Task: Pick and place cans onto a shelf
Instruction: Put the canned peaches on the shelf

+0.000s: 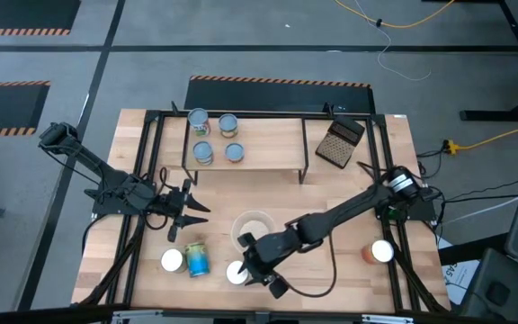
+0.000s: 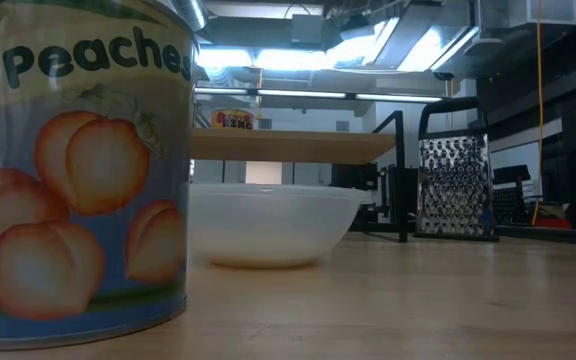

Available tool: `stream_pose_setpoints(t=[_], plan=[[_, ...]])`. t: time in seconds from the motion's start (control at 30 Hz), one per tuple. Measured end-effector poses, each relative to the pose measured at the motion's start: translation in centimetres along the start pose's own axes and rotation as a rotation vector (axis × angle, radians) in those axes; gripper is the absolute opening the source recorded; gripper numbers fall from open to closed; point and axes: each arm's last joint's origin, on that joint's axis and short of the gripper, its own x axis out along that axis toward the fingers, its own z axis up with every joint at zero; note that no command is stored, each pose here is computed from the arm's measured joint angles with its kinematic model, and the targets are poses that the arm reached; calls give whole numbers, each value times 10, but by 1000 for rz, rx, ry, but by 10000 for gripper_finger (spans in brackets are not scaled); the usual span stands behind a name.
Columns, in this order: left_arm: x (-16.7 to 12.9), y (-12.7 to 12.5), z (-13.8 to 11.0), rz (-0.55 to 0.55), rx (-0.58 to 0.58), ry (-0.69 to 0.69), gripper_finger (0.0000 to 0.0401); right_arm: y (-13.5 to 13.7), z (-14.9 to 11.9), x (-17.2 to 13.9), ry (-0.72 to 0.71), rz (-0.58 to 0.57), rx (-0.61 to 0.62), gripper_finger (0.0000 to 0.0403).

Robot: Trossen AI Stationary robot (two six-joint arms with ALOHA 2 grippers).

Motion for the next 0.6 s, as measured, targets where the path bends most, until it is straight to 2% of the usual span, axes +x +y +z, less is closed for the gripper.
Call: stream_pose_setpoints(t=[0.13, 0.6], plan=[[0, 0, 0, 0, 1, 0, 128, 0, -7, 3, 59, 6, 10, 169], [0, 0, 0, 1, 0, 0, 128, 7, -15, 11, 74, 6, -19, 146]])
